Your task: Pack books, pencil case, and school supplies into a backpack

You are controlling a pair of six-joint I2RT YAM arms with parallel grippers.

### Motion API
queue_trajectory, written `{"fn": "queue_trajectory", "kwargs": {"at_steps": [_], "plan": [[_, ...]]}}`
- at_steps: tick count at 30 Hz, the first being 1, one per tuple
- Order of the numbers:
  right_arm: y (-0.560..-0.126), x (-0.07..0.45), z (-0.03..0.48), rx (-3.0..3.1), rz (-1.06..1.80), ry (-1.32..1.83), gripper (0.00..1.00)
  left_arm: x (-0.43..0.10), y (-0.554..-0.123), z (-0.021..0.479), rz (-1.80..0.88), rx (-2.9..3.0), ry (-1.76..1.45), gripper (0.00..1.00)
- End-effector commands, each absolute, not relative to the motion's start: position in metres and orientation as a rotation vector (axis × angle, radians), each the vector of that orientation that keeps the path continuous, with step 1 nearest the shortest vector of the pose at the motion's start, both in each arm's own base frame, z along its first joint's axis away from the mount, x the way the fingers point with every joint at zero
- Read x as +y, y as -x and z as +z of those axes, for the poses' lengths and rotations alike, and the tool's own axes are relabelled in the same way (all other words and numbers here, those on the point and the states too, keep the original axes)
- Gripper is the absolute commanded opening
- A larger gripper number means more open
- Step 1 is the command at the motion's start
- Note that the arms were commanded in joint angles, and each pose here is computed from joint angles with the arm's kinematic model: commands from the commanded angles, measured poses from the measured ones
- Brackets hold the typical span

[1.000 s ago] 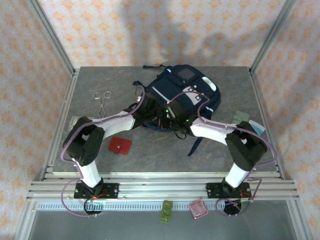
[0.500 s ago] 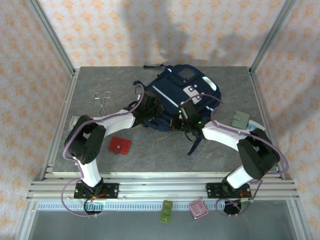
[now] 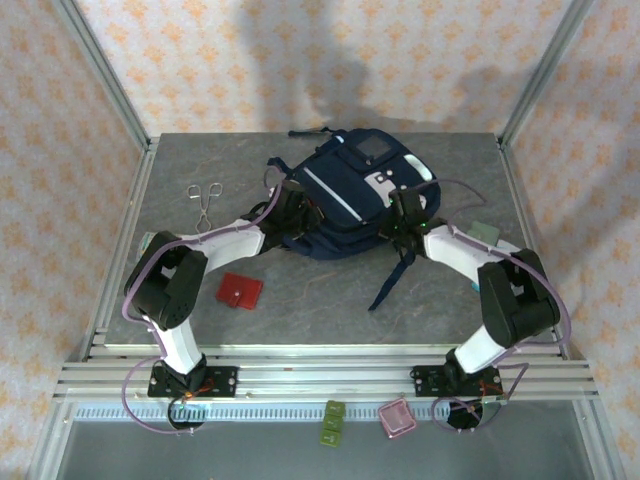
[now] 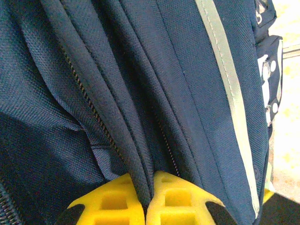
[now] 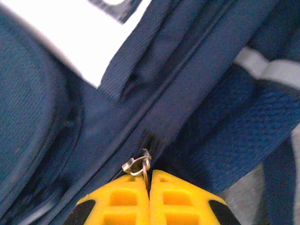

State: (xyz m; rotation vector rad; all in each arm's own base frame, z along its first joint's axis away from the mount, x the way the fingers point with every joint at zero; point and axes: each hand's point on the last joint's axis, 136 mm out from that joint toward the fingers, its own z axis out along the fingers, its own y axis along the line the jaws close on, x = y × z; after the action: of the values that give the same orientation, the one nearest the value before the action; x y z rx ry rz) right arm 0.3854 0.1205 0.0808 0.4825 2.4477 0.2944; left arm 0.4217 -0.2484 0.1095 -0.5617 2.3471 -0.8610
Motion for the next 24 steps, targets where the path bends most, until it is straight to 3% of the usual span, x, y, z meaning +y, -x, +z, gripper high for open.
{"fn": "queue_trajectory", "kwargs": {"at_steps": [1, 7, 15, 24], "plan": [[-0.398, 0.05, 0.088, 2.331, -0.019, -0.692, 0.0, -0.211, -0.43, 0.122, -0.756, 2.281, 0.606, 0.0], [-0.397, 0.048, 0.085, 2.334, -0.02, -0.686, 0.0, -0.21, -0.431, 0.12, -0.751, 2.286, 0.602, 0.0], [-0.363, 0.048, 0.087, 2.344, 0.047, -0.678, 0.0, -0.201, -0.454, 0.128, -0.702, 2.283, 0.577, 0.0], [-0.322, 0.087, 0.083, 2.385, 0.21, -0.611, 0.0, -0.188, -0.495, 0.149, -0.638, 2.236, 0.553, 0.0]]}}
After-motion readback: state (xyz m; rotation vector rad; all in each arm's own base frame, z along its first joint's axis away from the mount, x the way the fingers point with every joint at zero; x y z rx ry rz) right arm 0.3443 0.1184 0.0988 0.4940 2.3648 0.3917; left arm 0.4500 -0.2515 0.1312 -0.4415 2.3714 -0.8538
